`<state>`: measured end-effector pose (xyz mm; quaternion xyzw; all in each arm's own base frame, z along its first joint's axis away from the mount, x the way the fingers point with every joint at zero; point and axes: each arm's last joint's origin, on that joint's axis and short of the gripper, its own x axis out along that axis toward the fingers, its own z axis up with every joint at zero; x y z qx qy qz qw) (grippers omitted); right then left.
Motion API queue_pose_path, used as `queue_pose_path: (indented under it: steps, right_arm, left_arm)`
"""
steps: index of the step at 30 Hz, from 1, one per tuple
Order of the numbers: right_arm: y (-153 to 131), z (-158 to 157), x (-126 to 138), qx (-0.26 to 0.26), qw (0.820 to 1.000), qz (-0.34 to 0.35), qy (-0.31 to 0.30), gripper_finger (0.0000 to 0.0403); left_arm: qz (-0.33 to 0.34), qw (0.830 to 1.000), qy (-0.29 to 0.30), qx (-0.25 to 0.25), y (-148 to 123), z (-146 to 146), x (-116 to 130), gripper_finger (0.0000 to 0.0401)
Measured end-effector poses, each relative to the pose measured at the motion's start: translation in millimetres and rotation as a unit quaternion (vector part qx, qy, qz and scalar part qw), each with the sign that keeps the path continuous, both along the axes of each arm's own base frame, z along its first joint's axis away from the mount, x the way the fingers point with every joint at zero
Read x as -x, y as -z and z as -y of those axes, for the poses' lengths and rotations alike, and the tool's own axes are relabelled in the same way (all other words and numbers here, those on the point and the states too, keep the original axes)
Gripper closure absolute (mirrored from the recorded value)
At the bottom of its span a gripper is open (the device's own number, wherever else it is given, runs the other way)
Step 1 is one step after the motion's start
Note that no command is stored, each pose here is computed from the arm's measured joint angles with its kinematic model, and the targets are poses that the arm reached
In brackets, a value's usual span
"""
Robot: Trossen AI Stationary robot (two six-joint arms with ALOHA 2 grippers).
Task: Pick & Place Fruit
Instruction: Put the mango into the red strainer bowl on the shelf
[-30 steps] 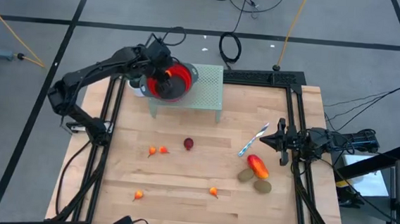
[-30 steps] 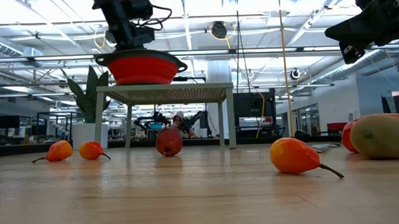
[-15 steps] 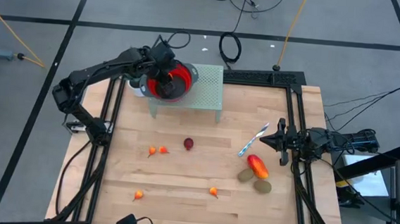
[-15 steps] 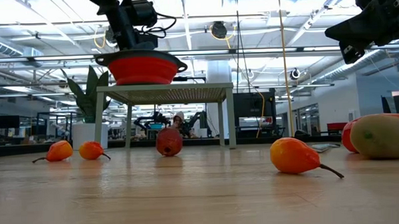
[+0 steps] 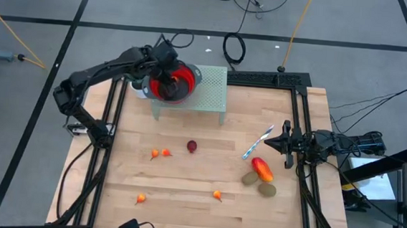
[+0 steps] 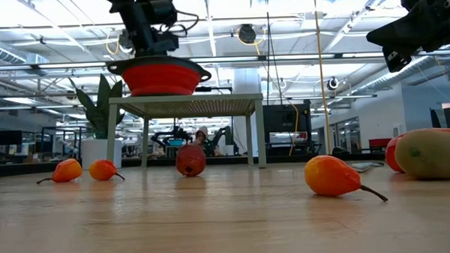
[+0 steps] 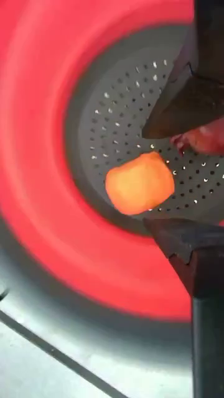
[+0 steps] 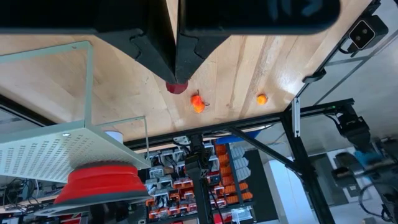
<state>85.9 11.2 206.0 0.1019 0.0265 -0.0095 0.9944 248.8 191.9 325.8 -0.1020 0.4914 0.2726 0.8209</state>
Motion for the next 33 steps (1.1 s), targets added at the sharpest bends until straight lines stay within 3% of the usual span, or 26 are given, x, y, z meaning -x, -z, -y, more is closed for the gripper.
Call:
queue_pose_path:
  steps: [11,23,33]
  right_arm:
    - [0,0,0,0.000,1.000,0.000,-0.001,0.0403]
    - [0,0,0,0.000,1.000,0.000,-0.002,0.0403]
    - [0,0,0,-0.001,1.000,0.000,-0.002,0.0403]
  left_arm:
    - [0.062,0.996,-0.054,0.024,-70,25,2,0.0158]
    - [0.117,0.990,-0.057,0.058,-97,78,6,0.0158]
    - [0.159,0.984,-0.066,0.044,-119,113,28,0.0158]
